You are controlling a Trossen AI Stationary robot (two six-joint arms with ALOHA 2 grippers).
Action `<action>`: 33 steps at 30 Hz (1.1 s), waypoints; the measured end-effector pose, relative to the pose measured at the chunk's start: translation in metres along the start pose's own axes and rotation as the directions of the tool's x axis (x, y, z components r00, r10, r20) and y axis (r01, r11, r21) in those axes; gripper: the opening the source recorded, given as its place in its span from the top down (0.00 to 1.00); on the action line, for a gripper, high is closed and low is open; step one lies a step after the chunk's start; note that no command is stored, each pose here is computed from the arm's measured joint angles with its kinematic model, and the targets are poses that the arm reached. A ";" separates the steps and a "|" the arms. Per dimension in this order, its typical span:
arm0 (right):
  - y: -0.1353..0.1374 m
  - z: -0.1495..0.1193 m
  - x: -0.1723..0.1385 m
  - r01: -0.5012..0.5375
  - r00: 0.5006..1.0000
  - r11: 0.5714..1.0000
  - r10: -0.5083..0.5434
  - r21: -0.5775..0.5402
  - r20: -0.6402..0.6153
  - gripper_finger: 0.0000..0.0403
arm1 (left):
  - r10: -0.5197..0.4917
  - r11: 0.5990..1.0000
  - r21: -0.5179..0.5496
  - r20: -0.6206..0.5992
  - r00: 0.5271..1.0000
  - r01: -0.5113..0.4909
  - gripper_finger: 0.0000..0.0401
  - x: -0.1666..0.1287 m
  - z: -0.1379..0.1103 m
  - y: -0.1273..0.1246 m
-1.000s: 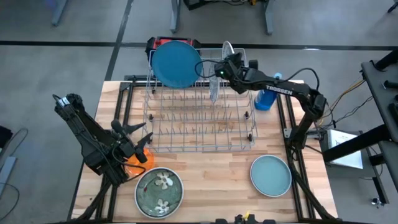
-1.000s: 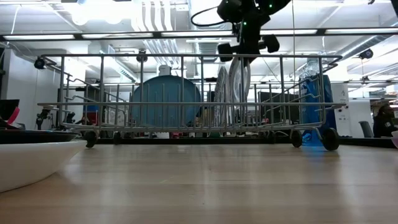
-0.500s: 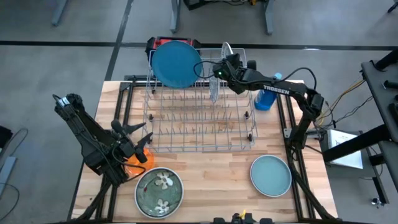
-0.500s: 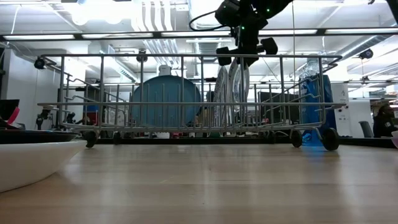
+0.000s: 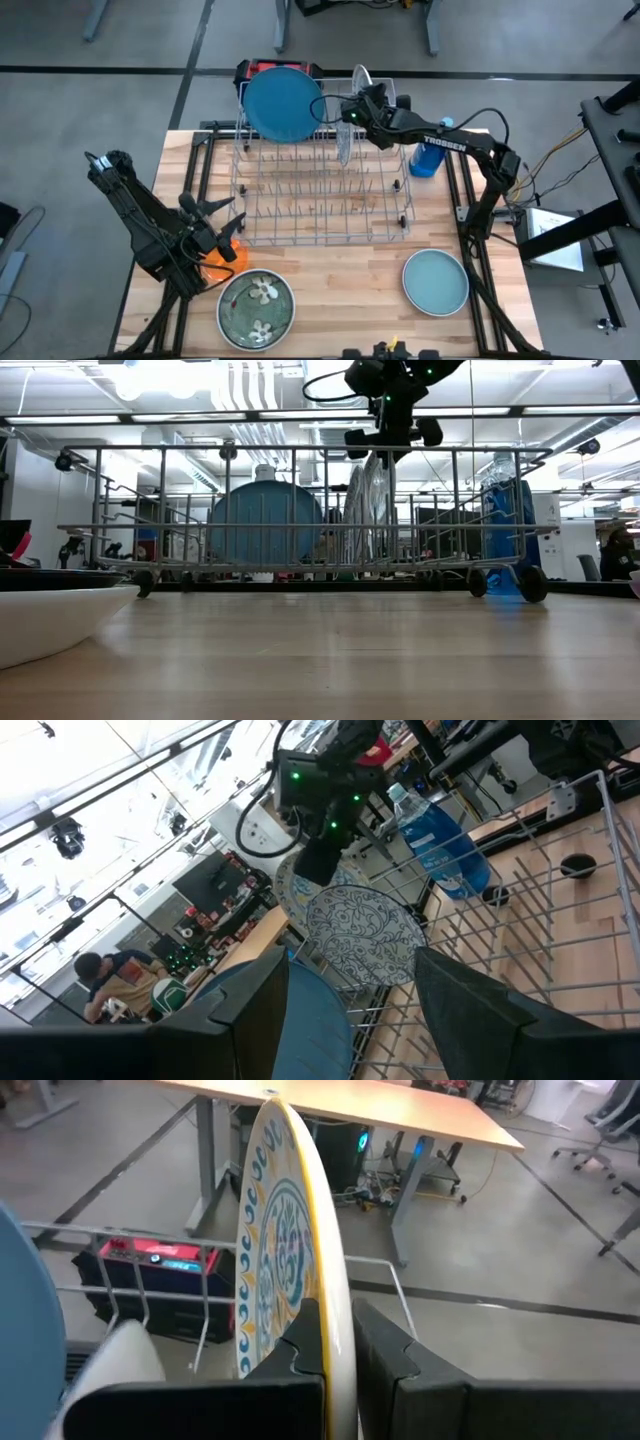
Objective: Sort dishes
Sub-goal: Put the white-orange patterned plate in the dish rack
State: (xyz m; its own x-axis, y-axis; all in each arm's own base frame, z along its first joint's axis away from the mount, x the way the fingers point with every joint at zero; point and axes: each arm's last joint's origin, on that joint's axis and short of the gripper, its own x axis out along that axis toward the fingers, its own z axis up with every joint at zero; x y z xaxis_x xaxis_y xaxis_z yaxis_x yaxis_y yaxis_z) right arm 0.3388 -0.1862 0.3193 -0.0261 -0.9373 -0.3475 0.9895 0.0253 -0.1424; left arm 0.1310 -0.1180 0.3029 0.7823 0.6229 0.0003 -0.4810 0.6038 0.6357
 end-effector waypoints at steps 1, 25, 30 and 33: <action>0.000 0.000 0.000 -0.003 1.000 1.000 0.003 0.000 -0.002 0.98 | 0.000 1.000 0.000 0.000 1.000 0.000 0.49 0.000 0.000 0.000; 0.001 -0.004 0.000 0.036 0.999 0.998 -0.036 -0.060 0.010 0.98 | 0.000 1.000 -0.002 0.000 1.000 0.000 0.49 0.000 0.000 0.000; 0.007 -0.011 0.004 0.040 0.999 0.997 -0.040 -0.073 0.000 0.98 | 0.000 1.000 -0.002 0.000 1.000 0.000 0.49 0.000 0.000 0.000; 0.009 -0.014 0.005 0.043 0.999 0.997 -0.043 -0.063 -0.003 0.98 | 0.000 1.000 -0.002 0.000 1.000 0.000 0.49 0.000 0.000 0.000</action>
State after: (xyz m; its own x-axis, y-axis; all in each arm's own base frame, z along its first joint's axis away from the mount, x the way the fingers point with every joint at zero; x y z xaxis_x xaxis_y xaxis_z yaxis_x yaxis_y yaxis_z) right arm 0.3458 -0.1855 0.3033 -0.0690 -0.9366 -0.3435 0.9766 0.0069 -0.2149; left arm 0.1311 -0.1182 0.3029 0.7824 0.6228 0.0003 -0.4818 0.6049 0.6340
